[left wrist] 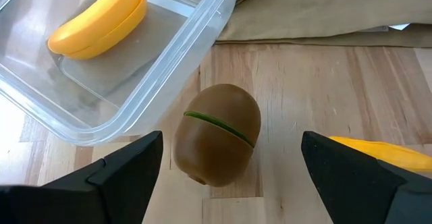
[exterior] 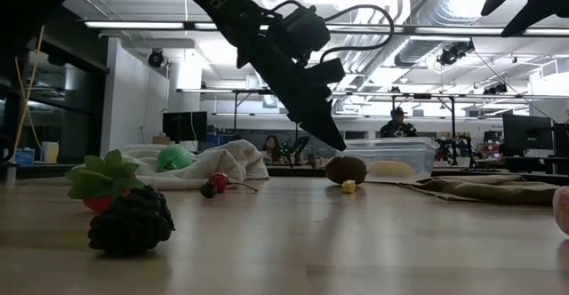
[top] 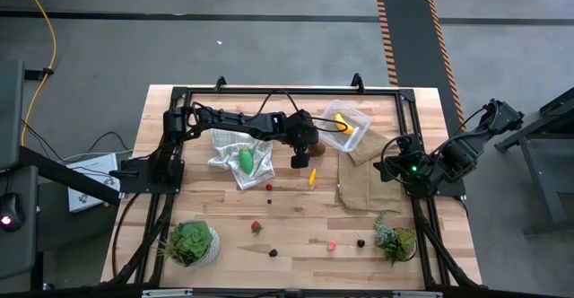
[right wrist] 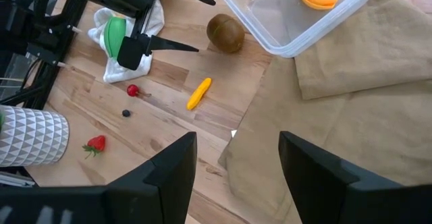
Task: Pick and placing Produce into tupperware
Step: Put the brown kiwi into the transparent bin
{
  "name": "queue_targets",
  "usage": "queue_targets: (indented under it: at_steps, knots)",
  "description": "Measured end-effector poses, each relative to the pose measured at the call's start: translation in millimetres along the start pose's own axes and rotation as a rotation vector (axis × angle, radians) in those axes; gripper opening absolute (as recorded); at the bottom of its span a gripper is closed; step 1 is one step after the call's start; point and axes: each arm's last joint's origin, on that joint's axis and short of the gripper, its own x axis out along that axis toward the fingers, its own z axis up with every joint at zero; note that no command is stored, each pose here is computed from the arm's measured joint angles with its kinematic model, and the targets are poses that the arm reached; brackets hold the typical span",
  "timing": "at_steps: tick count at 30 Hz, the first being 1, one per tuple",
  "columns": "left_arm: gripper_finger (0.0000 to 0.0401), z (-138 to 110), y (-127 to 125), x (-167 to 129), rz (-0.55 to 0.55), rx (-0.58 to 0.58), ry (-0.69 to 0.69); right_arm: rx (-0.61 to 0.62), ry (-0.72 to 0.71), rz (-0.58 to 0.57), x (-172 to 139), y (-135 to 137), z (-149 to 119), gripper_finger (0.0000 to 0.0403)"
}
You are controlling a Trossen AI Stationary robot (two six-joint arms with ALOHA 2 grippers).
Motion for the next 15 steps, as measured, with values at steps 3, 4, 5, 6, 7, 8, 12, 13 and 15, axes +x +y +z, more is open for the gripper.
queue_targets:
  at_steps: [3, 4, 5, 6, 7, 8, 12, 13, 15]
  knots:
    - [0.0342, -0.2, -0.3, 0.0, -0.008, 0.000, 0.000, 0.000, 0.000, 0.000, 0.0, 0.0, 0.0, 0.0200]
    - [0.0342, -0.3, -0.4, 0.0, -0.011, 0.000, 0.001, 0.000, 0.000, 0.000, 0.0, 0.0, 0.0, 0.0200]
    - [0.0342, -0.6, -0.5, 0.0, -0.014, -0.001, 0.003, 0.000, 0.000, 0.000, 0.0, 0.0, 0.0, 0.0200]
    - [0.0342, -0.8, -0.6, 0.0, -0.016, -0.001, 0.005, 0.000, 0.000, 0.000, 0.0, 0.0, 0.0, 0.0200]
    - [0.0342, -0.9, -0.7, 0.0, -0.016, -0.001, 0.007, 0.000, 0.000, 0.000, 0.0, 0.0, 0.0, 0.0200]
    - [0.0342, -1.0, -0.7, 0.0, -0.017, -0.001, 0.008, 0.000, 0.000, 0.000, 0.0, 0.0, 0.1, 0.0200]
    - [0.0342, -1.3, -0.9, 0.0, -0.020, -0.004, 0.010, 0.000, 0.000, -0.001, 0.0, 0.0, 0.0, 0.0200]
    - [0.0342, -1.6, -1.0, 0.0, -0.022, -0.004, 0.013, 0.000, 0.000, 0.000, 0.0, 0.0, 0.0, 0.0200]
    - [0.0342, -2.0, -1.0, 0.0, -0.019, -0.004, 0.018, 0.000, 0.000, -0.002, 0.0, -0.1, 0.1, 0.0200]
